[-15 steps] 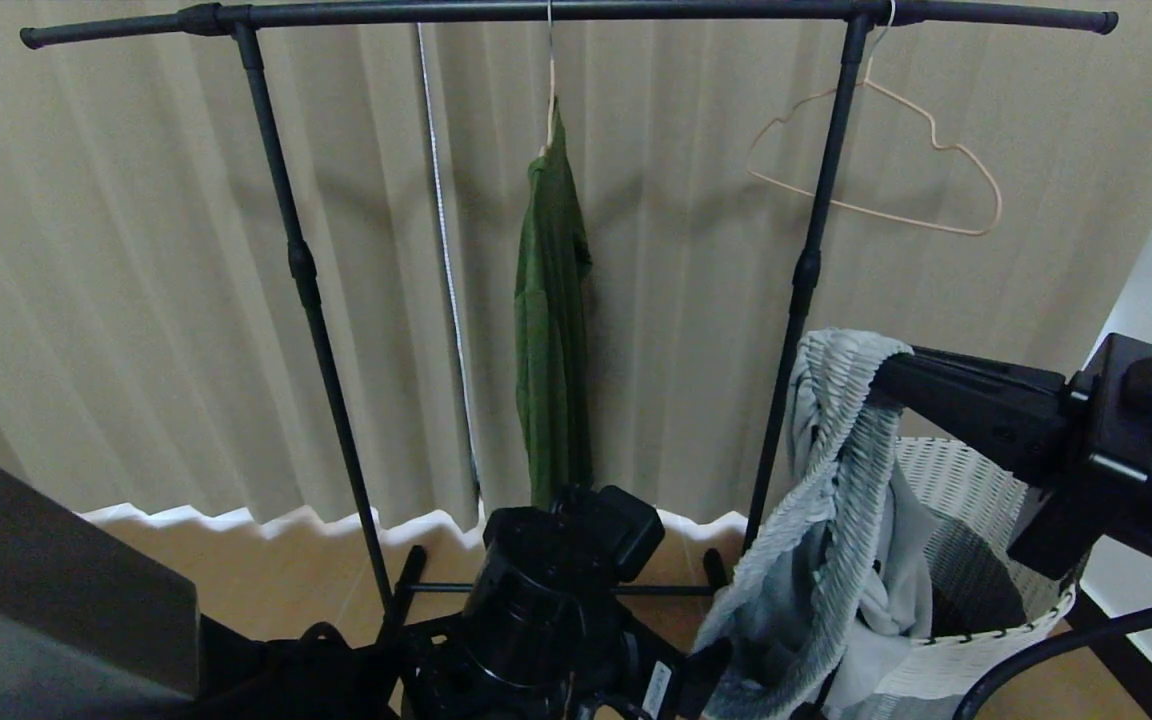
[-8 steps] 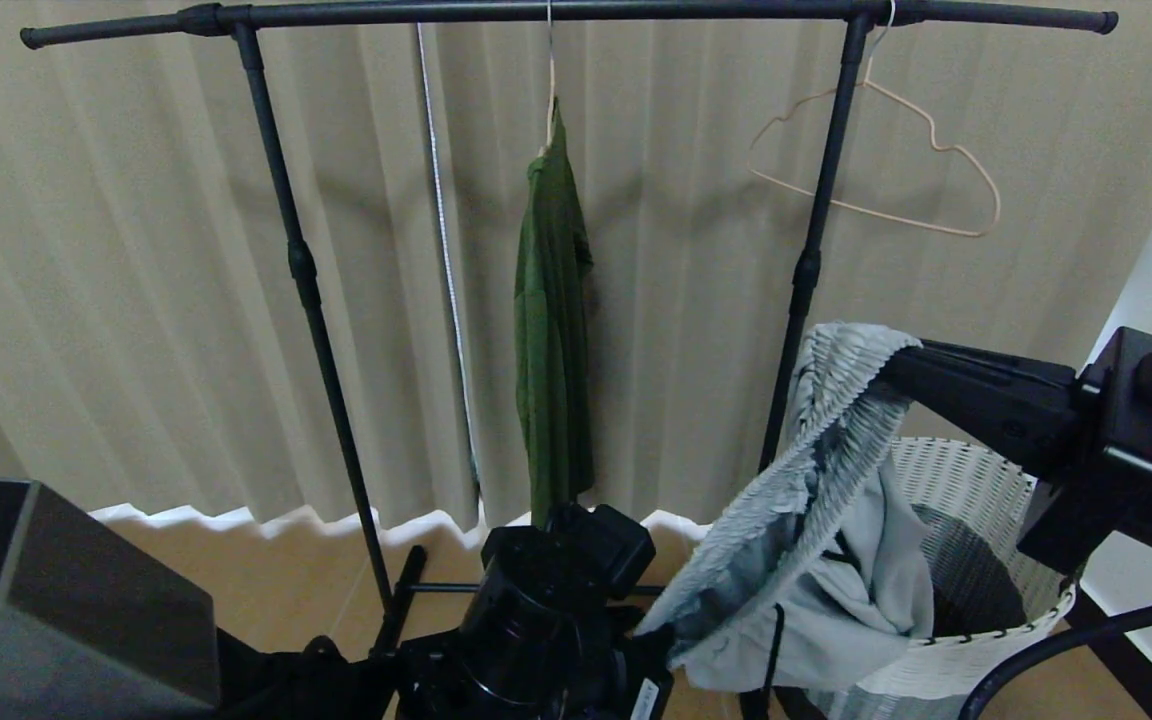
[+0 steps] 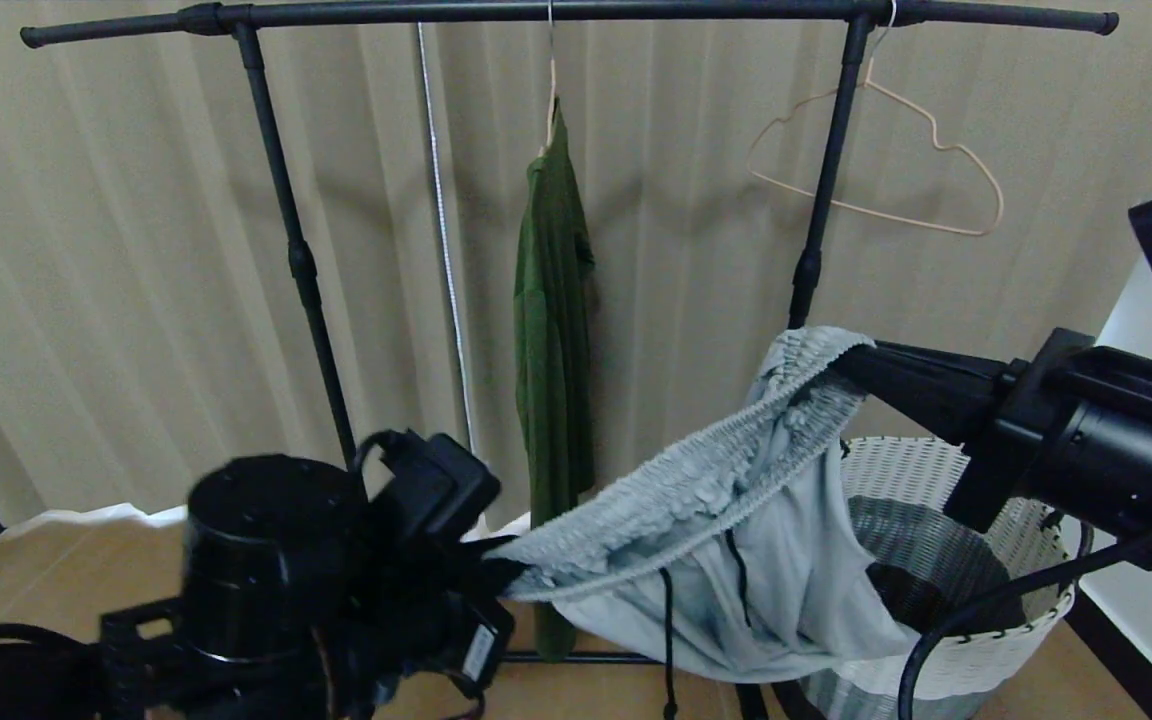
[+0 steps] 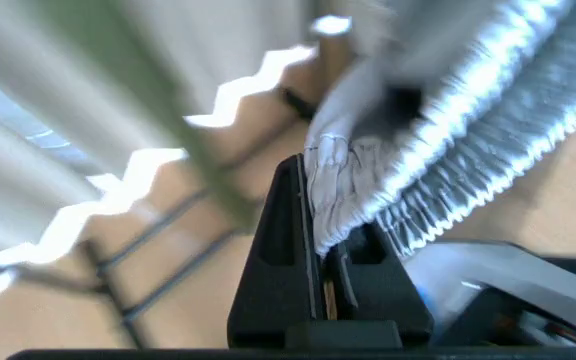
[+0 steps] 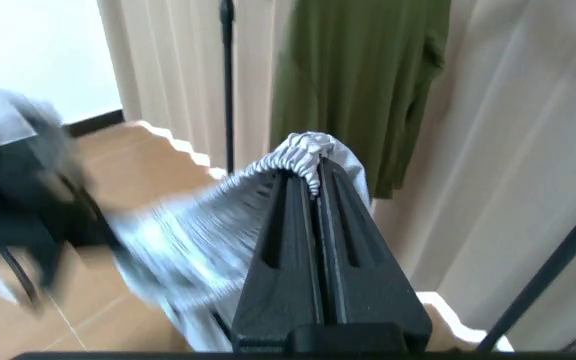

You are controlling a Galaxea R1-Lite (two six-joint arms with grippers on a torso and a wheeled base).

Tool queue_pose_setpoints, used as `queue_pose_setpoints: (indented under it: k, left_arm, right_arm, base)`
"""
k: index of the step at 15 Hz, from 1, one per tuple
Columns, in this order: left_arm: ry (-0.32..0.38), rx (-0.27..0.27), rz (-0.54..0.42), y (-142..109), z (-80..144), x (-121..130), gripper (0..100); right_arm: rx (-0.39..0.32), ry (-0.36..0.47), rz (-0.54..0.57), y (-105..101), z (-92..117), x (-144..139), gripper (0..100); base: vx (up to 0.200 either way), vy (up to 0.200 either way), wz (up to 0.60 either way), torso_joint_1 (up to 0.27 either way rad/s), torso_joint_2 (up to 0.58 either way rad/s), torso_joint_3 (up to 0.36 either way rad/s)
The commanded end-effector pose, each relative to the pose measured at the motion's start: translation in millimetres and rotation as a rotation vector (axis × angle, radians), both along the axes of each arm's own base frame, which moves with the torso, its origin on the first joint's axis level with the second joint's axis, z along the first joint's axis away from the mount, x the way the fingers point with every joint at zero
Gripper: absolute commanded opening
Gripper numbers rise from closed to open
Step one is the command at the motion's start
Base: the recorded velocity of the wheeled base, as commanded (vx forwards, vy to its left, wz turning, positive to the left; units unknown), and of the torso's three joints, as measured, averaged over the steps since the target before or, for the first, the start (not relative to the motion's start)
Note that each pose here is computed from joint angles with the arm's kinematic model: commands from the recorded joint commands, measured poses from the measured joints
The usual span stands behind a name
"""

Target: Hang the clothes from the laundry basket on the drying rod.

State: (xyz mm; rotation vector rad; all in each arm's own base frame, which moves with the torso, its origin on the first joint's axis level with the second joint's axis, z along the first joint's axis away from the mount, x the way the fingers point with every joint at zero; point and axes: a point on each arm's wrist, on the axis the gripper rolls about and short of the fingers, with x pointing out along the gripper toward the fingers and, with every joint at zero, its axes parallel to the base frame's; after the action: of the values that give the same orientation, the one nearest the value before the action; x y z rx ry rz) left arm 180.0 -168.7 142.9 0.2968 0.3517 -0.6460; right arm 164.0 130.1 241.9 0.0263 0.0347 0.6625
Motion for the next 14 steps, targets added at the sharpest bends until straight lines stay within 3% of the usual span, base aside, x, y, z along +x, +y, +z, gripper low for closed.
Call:
queue_pose_setpoints:
  k: [1, 5, 9, 11, 14]
  left_arm:
    - [-0.154, -0.096, 0.161, 59.7, 90.7, -5.3, 0]
    - [-0.275, -0.161, 0.318, 87.3, 150.1, 20.7, 0]
    - [-0.476, -0.274, 0.313, 83.1, 232.6, 30.8, 0]
    - [-0.386, -0.238, 0.25, 66.8, 234.9, 30.1, 0]
    - [-0.268, -0.19, 0.142, 35.0, 202.0, 29.9, 0]
  right_arm:
    - [-0.014, 0.017, -0.028, 5.1, -2.2, 16.3, 0]
    - [0.044, -0.06, -0.071, 12.0, 29.1, 42.9, 0]
    - [0.102, -0.223, -0.169, -0.6, 87.9, 70.7, 0]
    - [0.023, -0.246, -0.213, -9.5, 97.2, 76.0, 0]
    - [-0.022, -0.175, -0.223, -15.0, 69.1, 69.1, 0]
  base:
    - [0.0, 0.0, 0.0, 0.0, 0.0, 0.0]
    - [0.0, 0.0, 0.0, 0.0, 0.0, 0.0]
    - [0.0, 0.0, 0.0, 0.0, 0.0, 0.0]
    - [0.0, 0.0, 0.0, 0.0, 0.0, 0.0]
    - [0.0, 0.0, 0.0, 0.0, 0.0, 0.0]
